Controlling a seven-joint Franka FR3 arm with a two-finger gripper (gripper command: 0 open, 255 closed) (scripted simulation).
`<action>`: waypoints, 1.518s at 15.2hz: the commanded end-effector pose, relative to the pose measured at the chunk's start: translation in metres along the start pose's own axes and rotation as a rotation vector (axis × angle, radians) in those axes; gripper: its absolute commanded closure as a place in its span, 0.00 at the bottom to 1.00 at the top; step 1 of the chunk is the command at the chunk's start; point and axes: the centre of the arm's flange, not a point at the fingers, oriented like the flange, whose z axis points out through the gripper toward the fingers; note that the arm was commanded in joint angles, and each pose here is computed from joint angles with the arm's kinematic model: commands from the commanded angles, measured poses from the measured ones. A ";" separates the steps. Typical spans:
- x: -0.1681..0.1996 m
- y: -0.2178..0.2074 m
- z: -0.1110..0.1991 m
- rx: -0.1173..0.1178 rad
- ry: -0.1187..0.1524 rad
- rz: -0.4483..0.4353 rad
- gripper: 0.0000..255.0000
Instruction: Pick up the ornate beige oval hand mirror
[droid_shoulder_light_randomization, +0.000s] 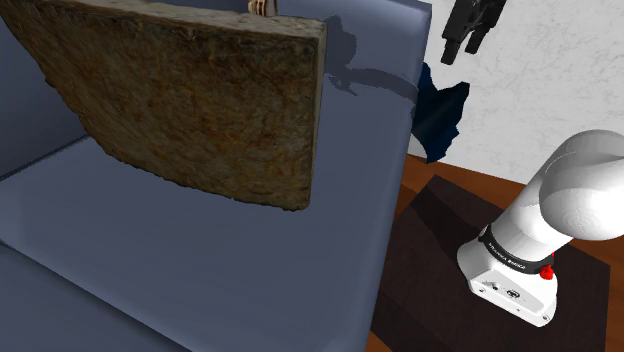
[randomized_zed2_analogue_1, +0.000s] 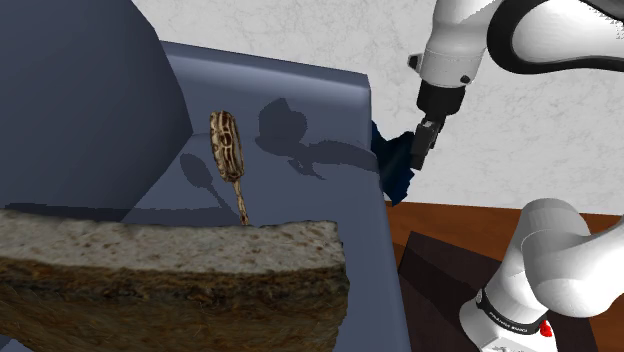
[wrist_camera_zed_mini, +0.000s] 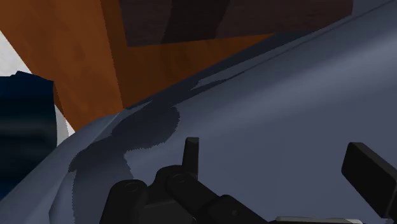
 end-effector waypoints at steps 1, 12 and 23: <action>0.000 0.000 0.000 0.000 0.000 0.000 0.00; 0.083 -0.095 -0.033 0.012 0.131 0.111 0.00; 0.170 -0.180 -0.079 0.024 0.263 0.223 0.00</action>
